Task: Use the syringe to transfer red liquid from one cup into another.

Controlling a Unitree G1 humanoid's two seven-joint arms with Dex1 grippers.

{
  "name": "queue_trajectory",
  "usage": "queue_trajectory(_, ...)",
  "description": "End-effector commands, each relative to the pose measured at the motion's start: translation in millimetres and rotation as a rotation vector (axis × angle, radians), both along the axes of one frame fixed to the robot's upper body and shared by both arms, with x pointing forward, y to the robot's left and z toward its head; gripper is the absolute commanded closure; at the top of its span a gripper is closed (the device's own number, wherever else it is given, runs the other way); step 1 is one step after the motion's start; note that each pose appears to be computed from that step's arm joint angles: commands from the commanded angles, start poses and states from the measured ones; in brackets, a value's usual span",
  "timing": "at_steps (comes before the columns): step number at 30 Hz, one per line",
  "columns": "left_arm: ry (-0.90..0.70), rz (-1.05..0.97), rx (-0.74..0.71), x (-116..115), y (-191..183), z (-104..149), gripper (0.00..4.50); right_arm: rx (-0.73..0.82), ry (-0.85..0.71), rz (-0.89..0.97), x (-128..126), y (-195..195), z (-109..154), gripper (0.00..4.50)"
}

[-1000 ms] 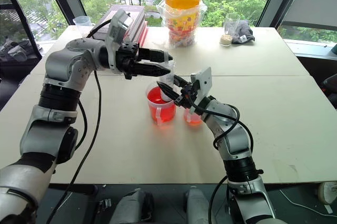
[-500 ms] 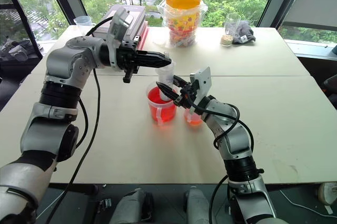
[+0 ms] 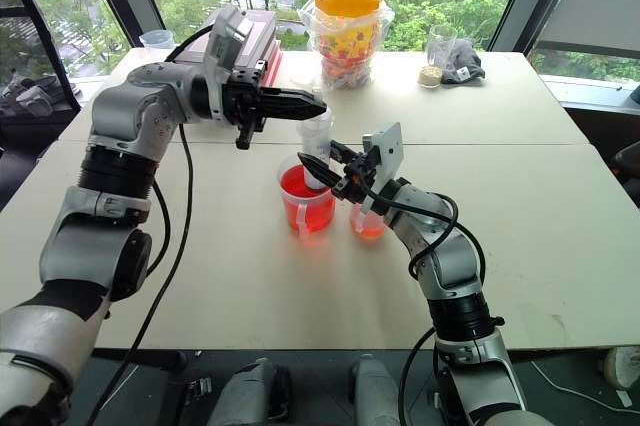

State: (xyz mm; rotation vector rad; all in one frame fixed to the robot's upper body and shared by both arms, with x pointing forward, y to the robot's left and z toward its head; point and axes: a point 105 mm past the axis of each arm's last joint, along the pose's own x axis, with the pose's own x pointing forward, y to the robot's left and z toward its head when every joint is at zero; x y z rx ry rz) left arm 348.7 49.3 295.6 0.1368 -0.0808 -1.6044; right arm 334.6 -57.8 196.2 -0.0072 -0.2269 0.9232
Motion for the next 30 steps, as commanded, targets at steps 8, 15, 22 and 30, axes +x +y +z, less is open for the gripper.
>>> queue_trajectory(8,-0.172,0.014,-0.094,-6.5,3.2,49.6,4.48,-0.032,0.012,0.078,-11.5,13.0,-5.5,3.11)
queue_trajectory(15,-0.178,0.013,-0.101,-6.8,3.2,50.5,4.48,-0.032,0.009,0.079,-11.6,13.7,-5.0,3.11)
queue_trajectory(22,-0.18,0.014,-0.104,-6.6,3.9,50.3,4.48,-0.031,0.004,0.081,-11.4,14.1,-3.0,3.11)
queue_trajectory(30,-0.181,0.016,-0.109,-6.1,4.0,50.7,4.48,-0.032,-0.002,0.079,-10.7,13.3,-0.8,3.11)
